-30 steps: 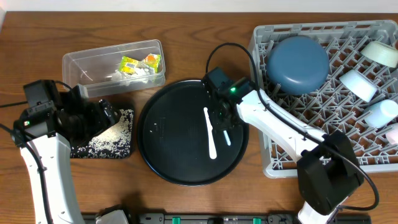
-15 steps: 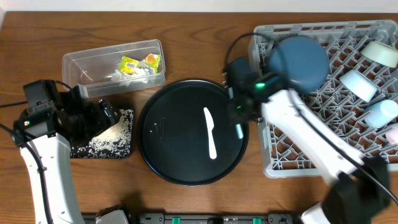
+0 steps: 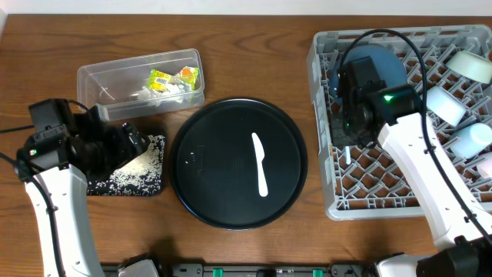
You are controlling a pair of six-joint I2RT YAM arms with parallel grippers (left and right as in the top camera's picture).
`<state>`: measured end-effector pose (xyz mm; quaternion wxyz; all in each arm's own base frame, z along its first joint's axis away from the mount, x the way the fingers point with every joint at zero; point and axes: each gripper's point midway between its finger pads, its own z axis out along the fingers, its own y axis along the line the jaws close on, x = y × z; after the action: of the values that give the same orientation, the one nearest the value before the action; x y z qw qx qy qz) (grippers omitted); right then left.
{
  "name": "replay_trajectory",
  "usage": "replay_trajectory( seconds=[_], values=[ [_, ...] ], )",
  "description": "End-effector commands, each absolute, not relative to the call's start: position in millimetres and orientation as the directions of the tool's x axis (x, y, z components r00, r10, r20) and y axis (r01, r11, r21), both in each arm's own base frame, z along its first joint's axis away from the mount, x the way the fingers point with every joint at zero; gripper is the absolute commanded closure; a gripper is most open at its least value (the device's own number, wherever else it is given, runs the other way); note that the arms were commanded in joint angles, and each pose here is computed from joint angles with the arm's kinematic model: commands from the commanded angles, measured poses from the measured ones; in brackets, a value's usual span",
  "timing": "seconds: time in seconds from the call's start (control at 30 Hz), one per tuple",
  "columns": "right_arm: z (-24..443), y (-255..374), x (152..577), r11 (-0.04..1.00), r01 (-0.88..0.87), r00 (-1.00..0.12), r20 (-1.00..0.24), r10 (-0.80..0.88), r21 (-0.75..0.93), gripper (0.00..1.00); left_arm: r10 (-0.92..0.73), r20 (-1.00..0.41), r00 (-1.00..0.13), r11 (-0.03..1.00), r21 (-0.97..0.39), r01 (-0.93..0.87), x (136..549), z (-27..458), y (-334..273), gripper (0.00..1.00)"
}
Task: Sort waste into correct bins and load items into the dishwasher rack
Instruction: 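Release the spoon in the rack and move right gripper back to tray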
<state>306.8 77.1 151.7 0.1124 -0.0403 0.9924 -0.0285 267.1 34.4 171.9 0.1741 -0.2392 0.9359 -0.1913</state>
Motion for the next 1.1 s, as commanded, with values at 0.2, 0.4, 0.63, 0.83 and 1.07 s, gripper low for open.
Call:
replay_trajectory(
  seconds=[0.2, 0.4, 0.63, 0.83, 1.07],
  values=[
    [112.8, 68.9, 298.5, 0.991, -0.087, -0.979, -0.175, -0.103, -0.097, 0.99, -0.522, -0.239, -0.819, 0.811, -0.436, -0.39, 268.6, 174.1, 37.6, 0.17],
    [114.9, 73.6, 314.0, 0.993, -0.082, -0.966, -0.24, -0.099, -0.083, 0.76, -0.522, -0.238, -0.819, 0.811, -0.436, -0.39, 268.5, 174.0, 37.6, 0.16],
    [136.0, 82.2, 326.2, 0.995, -0.086, -0.948, -0.304, -0.098, -0.05, 0.71, -0.522, -0.238, -0.819, 0.811, -0.436, -0.39, 268.5, 174.0, 37.6, 0.16],
    [182.0, 141.5, 338.5, 0.956, -0.262, -0.882, -0.434, -0.182, 0.133, 0.71, -0.522, -0.238, -0.819, 0.811, -0.436, -0.39, 268.5, 174.0, 37.6, 0.17],
    [175.5, 202.3, 321.6, 0.895, -0.412, -0.846, -0.436, -0.306, 0.172, 0.66, -0.522, -0.238, -0.819, 0.811, -0.436, -0.39, 268.5, 174.0, 37.6, 0.17]
  ],
)
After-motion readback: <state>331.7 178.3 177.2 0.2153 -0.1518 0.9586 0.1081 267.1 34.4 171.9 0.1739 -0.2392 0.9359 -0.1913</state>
